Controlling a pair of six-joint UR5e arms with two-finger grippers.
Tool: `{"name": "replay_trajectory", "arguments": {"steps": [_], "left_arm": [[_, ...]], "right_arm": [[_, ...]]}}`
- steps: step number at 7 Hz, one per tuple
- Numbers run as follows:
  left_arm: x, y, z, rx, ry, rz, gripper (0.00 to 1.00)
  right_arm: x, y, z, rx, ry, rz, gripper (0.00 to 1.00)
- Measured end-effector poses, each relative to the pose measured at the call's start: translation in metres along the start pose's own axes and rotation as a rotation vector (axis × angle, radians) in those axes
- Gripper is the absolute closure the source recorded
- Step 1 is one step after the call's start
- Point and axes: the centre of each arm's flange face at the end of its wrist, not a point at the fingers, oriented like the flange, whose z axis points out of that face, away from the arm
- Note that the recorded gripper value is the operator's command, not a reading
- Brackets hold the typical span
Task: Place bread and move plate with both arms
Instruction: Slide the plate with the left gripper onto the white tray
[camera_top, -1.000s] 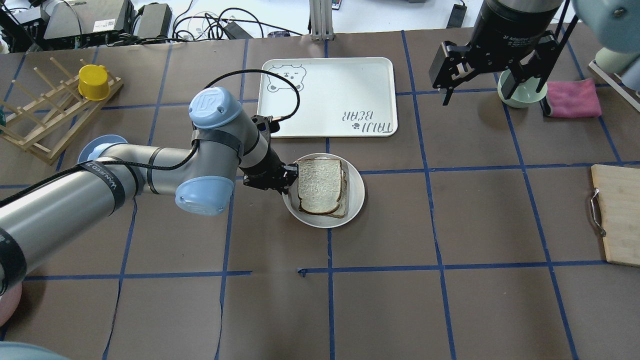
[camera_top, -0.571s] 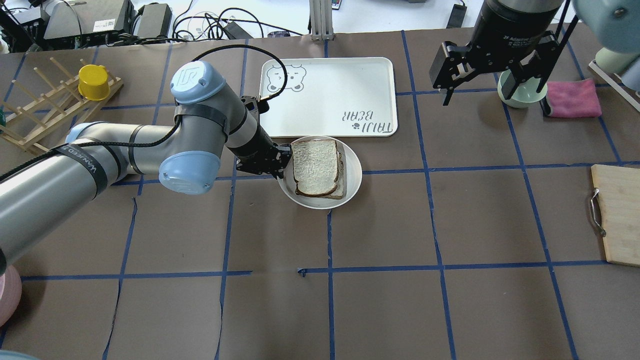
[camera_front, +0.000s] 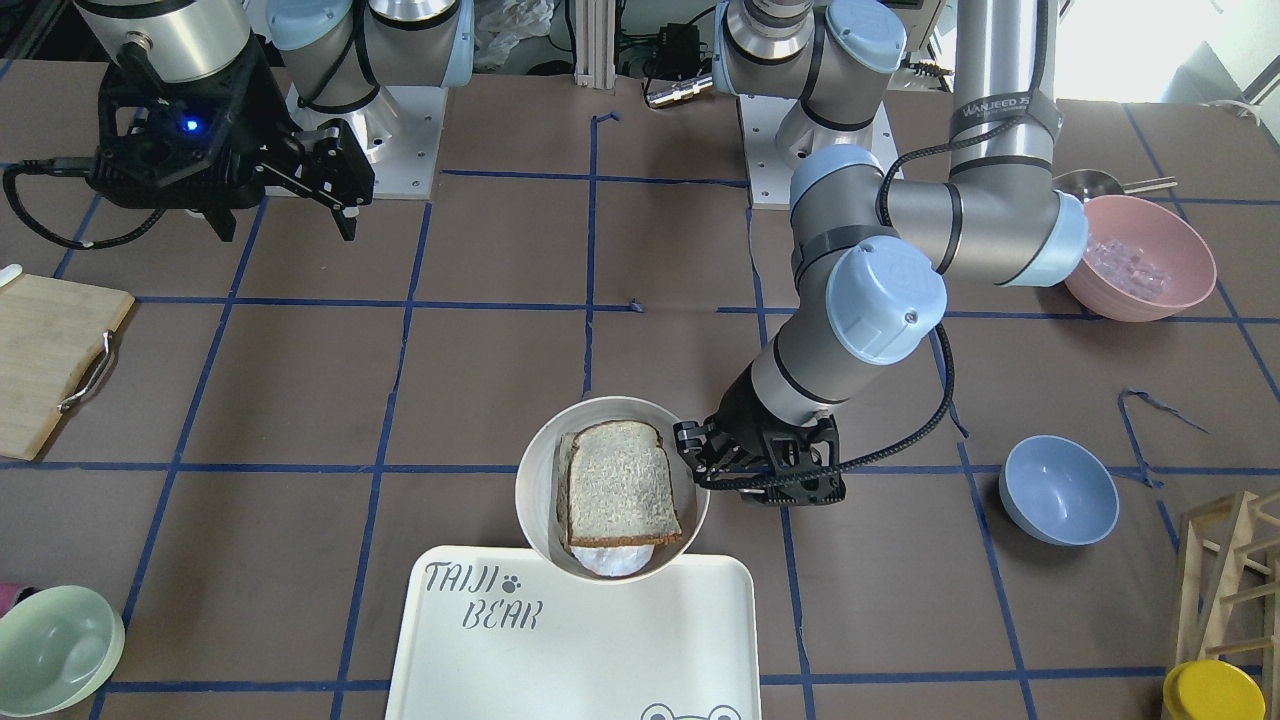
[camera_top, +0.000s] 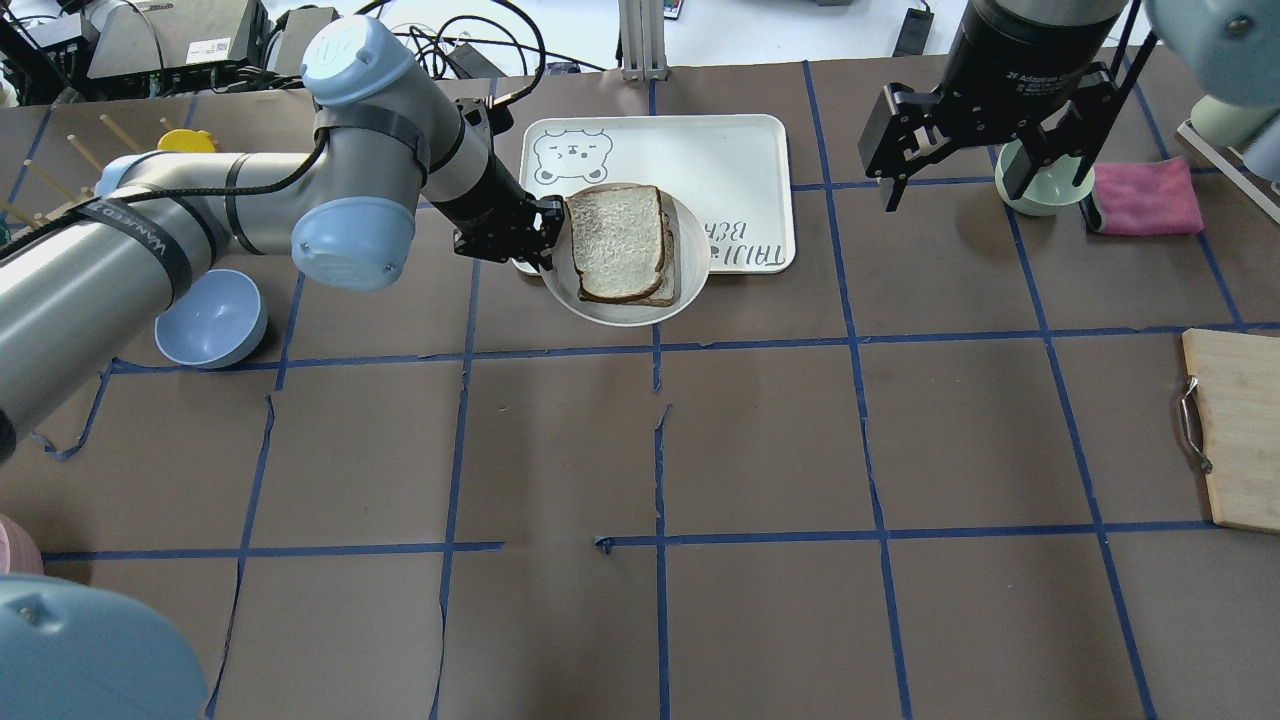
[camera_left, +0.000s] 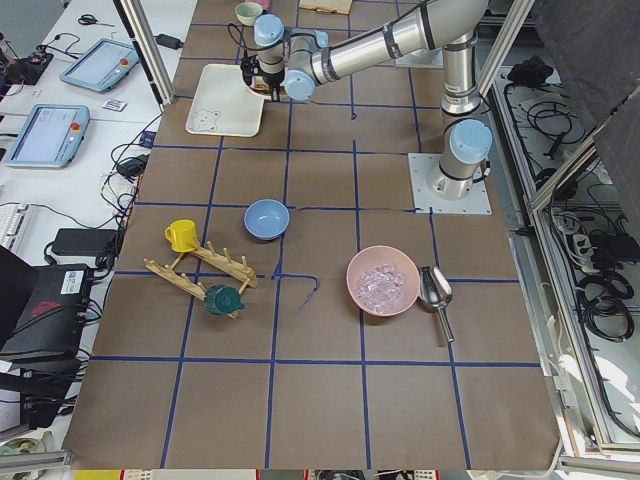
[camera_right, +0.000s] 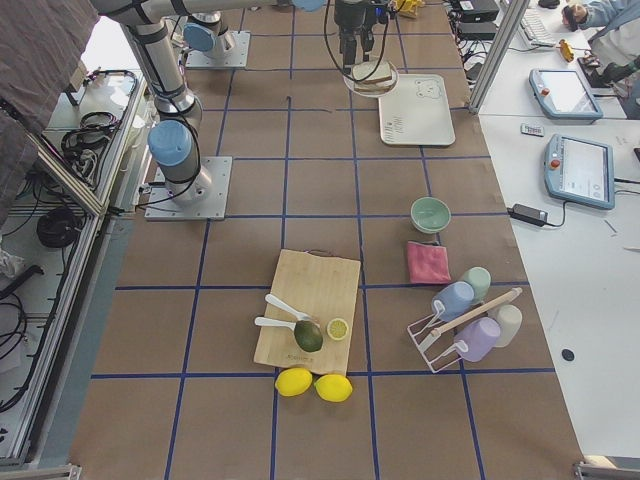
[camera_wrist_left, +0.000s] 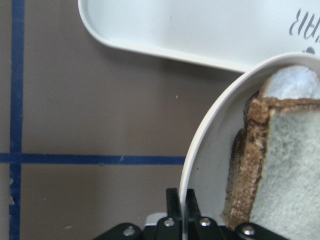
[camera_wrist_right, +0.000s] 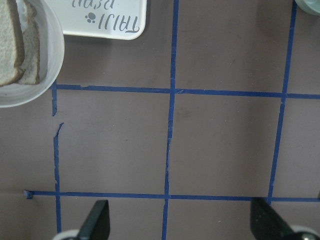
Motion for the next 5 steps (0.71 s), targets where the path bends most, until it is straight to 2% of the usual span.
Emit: {"name": "replay_trajectory", "arguments": {"steps": [2, 5], "left_arm": [[0.005, -0.053, 0.016, 0.008, 0.013, 0.073, 1.00], [0.011, -0.118, 0.059, 0.015, 0.082, 0.137, 1.00]], "right_arm": [[0.000, 0.000, 0.000, 0.000, -0.001, 0.001, 0.00], [0.000, 0.000, 0.000, 0.000, 0.001, 0.002, 0.00]]}}
